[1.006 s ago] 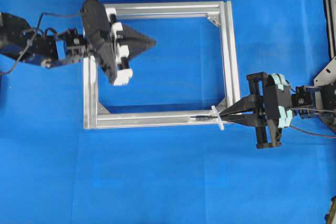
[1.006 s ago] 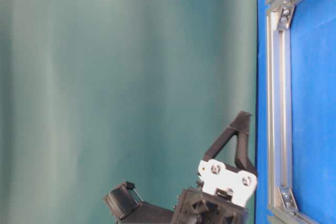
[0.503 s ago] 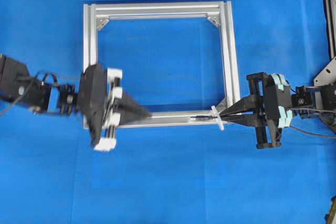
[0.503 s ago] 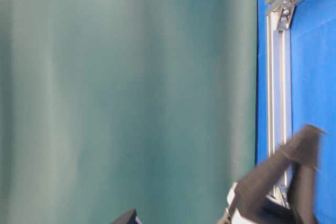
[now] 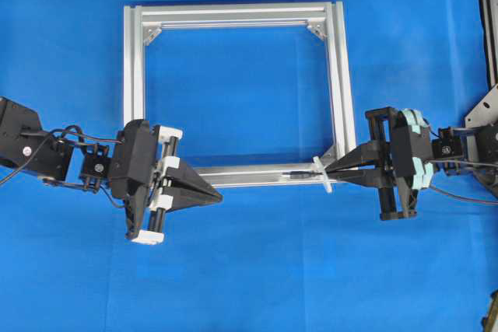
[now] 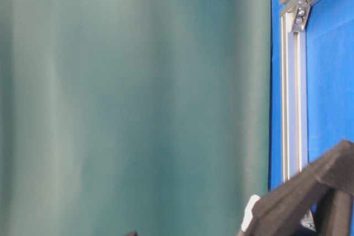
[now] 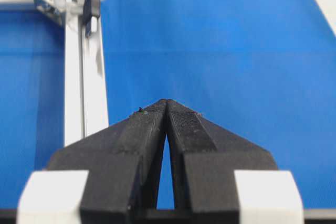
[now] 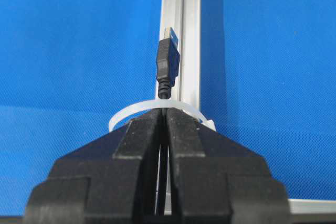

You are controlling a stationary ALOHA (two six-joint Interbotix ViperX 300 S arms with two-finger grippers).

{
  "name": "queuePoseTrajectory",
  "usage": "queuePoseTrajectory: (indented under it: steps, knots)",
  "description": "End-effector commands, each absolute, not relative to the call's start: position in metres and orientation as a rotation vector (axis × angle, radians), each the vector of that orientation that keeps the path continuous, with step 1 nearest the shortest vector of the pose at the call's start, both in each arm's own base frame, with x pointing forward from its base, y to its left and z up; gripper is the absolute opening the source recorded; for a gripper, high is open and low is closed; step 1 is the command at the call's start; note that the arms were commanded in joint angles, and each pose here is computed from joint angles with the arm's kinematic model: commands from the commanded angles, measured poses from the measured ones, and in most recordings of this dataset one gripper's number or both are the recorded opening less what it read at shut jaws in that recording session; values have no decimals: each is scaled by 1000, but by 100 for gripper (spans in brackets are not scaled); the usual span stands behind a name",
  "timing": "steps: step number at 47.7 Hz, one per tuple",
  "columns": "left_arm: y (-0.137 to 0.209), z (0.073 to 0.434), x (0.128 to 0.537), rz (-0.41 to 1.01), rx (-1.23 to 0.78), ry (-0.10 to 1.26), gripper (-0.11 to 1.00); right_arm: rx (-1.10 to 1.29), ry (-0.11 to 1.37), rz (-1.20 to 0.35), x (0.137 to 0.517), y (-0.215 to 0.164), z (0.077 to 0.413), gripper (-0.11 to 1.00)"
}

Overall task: Insert the wire through the string loop located on the right side.
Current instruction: 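Move the left gripper down toward the plug beyond the loop, then close the left gripper on the USB plug past the loop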

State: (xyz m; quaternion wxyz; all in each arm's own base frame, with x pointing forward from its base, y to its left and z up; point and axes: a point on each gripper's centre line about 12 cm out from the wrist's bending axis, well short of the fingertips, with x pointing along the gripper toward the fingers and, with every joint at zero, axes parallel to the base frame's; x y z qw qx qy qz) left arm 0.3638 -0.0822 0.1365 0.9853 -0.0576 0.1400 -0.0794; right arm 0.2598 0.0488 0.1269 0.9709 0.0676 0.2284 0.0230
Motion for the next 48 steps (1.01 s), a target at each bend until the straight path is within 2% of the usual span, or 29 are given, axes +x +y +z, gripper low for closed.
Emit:
queuePoseTrajectory:
  steps: [1,27,48]
  knots:
    - [-82,153,376,-157,-125,228,0,143,427,46,265,49,134,-3]
    - [-71,171,471,-99,-127,313,0,144,434,46,265,49,133,-3]
    - [-61,172,484,-84,-94,319,0,144,431,47,265,50,134,-3]
